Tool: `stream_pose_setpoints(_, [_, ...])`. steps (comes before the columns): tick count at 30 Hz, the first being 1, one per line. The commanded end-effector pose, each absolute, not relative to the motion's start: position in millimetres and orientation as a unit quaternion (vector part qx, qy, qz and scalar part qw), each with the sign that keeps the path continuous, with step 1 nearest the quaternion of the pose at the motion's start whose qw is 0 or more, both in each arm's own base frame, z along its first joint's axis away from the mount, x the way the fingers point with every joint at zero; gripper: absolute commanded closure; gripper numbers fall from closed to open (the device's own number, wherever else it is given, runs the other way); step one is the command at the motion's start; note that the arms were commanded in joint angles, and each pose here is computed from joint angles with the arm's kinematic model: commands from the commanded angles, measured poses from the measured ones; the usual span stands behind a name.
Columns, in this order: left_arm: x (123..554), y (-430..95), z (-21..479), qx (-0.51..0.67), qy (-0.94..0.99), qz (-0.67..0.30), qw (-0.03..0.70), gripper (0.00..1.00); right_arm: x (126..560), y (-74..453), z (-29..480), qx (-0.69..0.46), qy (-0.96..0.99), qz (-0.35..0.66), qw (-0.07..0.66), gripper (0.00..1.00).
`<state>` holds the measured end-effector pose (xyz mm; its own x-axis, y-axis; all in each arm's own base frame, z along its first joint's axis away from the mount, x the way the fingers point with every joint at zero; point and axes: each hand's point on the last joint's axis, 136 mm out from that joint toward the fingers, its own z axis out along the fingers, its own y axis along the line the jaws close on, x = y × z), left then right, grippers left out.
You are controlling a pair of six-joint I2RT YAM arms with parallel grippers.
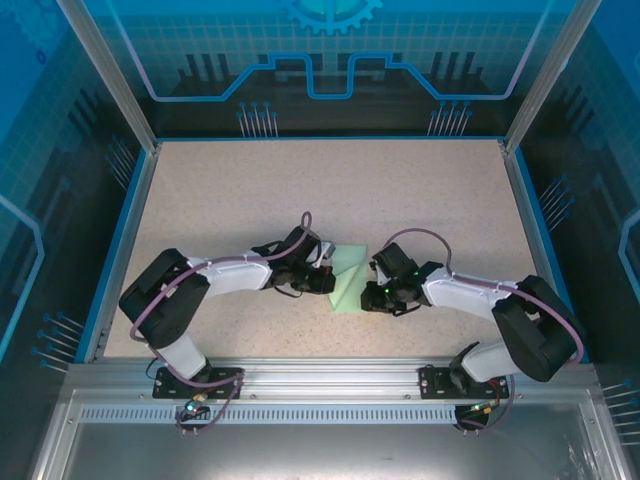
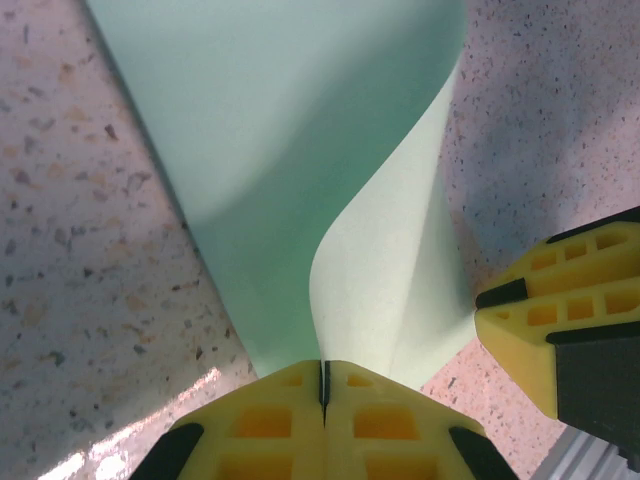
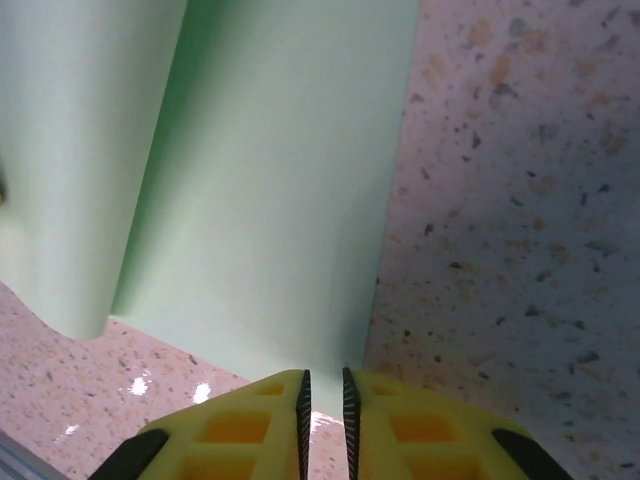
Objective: Fold a paper plane with a square sheet of paper (fold left side to right side)
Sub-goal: Fold the triangle a second time at the center of the table.
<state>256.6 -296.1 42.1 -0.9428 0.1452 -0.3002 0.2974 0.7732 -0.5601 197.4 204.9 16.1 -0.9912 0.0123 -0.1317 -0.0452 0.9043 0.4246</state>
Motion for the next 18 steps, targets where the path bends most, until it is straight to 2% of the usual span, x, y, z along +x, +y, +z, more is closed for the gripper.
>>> stream_pose_setpoints(1, [264, -297, 41, 0.14, 0.934, -0.303, 0.124, 0.96, 194, 204, 14, -0.011, 0.978, 0.201, 0.054, 0.81])
stream_pose_setpoints(18, [277, -300, 31, 0.162, 0.939, -0.279, 0.117, 0.95, 185, 198, 2, -0.015, 0.983, 0.179, 0.025, 0.81])
